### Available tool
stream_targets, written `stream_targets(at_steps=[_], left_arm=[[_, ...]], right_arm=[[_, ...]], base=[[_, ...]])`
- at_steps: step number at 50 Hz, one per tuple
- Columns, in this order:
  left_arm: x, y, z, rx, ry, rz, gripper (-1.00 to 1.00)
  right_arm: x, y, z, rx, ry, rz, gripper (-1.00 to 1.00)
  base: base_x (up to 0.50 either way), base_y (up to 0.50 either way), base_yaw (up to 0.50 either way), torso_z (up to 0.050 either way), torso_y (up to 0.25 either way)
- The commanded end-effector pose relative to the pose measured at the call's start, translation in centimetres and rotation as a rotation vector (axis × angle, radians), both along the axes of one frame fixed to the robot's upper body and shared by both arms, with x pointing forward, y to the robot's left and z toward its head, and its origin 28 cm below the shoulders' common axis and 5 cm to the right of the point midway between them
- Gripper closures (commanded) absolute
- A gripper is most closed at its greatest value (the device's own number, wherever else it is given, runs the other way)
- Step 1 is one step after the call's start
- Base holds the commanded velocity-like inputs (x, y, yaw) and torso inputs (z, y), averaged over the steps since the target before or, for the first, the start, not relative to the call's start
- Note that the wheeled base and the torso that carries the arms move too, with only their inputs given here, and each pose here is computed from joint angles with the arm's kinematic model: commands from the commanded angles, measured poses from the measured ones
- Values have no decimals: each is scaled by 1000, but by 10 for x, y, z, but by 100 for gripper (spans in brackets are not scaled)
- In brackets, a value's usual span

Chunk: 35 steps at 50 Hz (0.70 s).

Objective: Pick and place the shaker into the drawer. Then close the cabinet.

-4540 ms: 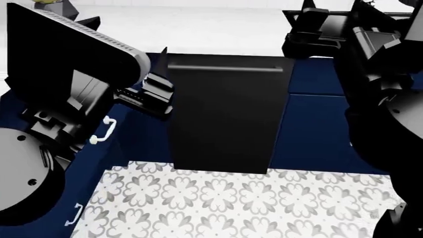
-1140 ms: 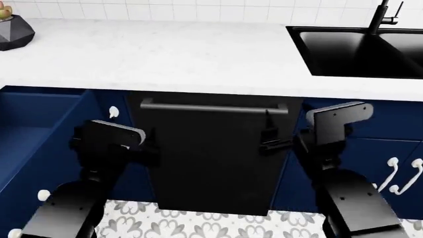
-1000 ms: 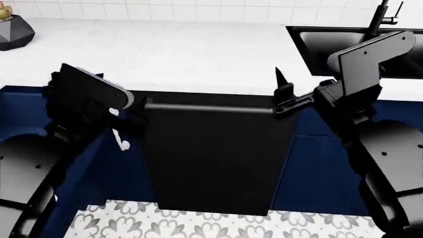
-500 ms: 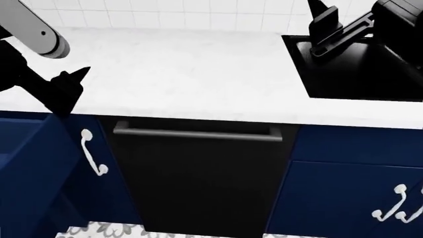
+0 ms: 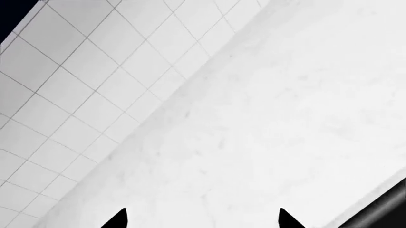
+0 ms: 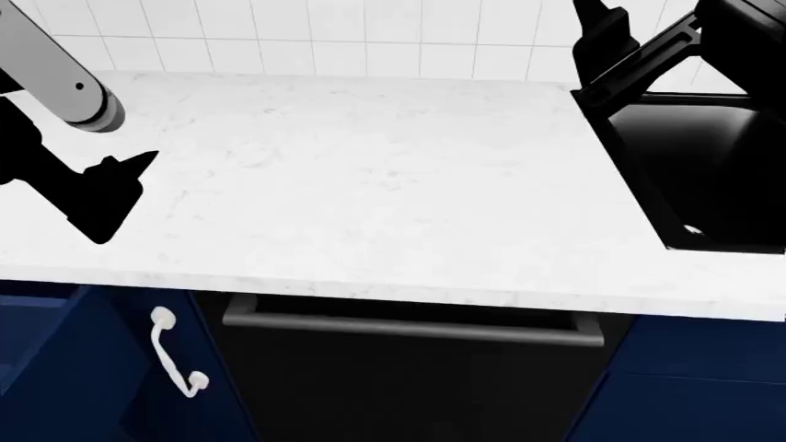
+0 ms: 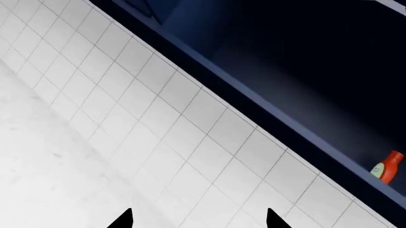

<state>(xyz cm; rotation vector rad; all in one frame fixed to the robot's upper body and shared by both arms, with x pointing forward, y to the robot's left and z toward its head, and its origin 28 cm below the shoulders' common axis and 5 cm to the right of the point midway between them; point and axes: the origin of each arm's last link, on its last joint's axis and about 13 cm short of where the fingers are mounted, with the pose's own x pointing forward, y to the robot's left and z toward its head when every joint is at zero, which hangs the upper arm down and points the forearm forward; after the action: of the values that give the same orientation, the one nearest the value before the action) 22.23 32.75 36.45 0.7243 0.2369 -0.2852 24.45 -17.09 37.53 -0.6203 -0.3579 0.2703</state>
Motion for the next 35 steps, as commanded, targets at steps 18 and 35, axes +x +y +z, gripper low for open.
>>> stream_targets(at_steps=[18, 35], left_arm=[[3, -3, -6, -2, 25, -23, -100], [4, -5, -16, -14, 46, -38, -100]], right_arm=[[-4, 2, -2, -6, -5, 32, -100], [-5, 2, -4, 27, -1, 14, -100]], base=[[496, 73, 0, 0, 1], [352, 26, 0, 0, 2]])
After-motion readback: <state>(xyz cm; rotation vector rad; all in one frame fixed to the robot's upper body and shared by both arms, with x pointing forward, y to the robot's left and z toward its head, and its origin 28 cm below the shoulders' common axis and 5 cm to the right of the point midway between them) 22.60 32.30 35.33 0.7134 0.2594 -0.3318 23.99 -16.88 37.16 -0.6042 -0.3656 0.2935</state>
